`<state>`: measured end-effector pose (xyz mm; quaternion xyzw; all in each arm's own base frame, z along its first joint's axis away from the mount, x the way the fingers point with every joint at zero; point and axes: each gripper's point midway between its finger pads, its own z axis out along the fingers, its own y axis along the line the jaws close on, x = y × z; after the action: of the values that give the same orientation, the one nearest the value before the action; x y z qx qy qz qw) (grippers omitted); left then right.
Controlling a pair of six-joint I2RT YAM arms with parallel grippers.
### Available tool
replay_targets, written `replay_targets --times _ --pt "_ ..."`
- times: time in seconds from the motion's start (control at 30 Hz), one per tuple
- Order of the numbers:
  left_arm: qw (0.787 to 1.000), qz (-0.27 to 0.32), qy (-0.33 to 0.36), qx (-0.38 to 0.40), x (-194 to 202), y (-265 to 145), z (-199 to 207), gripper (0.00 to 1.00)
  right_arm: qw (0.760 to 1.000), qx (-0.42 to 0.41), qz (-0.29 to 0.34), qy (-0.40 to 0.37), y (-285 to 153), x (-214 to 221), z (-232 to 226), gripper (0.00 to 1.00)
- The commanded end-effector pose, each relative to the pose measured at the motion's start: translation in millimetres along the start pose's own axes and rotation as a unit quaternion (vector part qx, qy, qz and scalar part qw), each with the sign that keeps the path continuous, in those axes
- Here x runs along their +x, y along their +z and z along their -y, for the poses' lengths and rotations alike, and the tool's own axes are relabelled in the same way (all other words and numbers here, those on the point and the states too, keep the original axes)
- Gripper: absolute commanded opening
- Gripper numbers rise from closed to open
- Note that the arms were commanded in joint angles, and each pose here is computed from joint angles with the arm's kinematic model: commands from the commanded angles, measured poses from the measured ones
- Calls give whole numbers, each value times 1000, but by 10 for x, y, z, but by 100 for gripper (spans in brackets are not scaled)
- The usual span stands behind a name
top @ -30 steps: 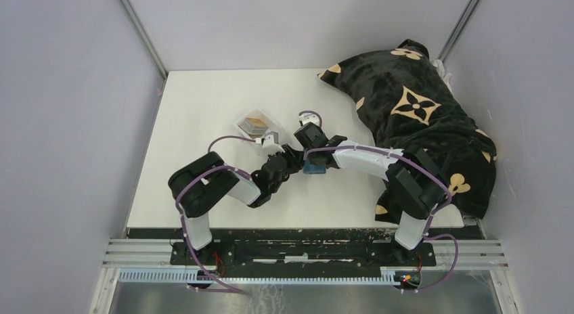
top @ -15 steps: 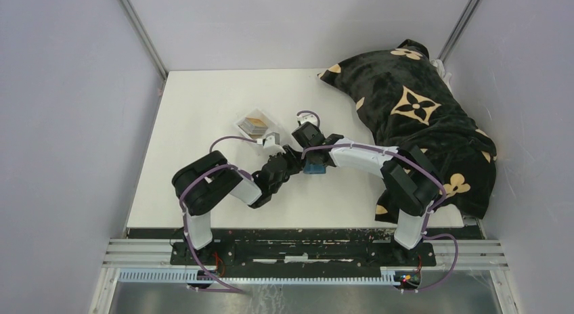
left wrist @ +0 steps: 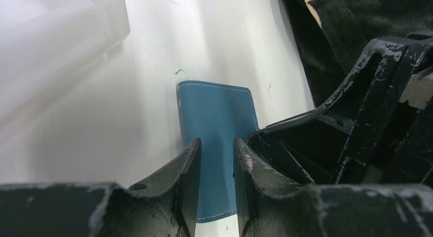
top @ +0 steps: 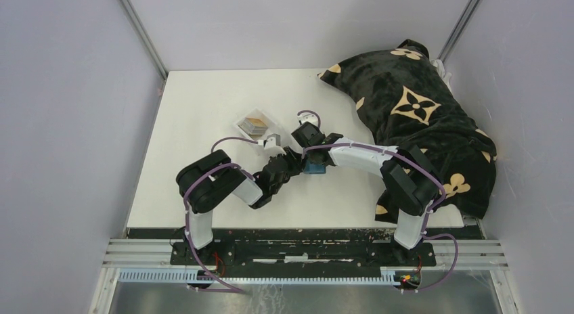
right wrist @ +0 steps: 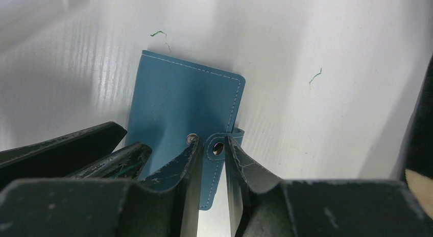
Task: Put the credit cards into the card holder
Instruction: Close the card holder at the center of the board.
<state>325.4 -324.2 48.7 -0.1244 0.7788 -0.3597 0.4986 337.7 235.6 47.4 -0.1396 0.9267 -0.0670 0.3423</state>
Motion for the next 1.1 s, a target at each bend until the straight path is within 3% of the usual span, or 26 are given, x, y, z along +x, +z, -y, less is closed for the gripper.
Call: replay_targets --times 0.0,0.53,1.07 --pt "1000 13 19 17 -44 4 32 36 1000 17 18 9 -15 -163 18 27" --pt "1000 0 17 22 64 15 6 36 999 27 35 7 -123 -244 56 12" --pt "999 -7 21 25 124 5 -4 36 999 14 38 6 -134 -280 -65 10"
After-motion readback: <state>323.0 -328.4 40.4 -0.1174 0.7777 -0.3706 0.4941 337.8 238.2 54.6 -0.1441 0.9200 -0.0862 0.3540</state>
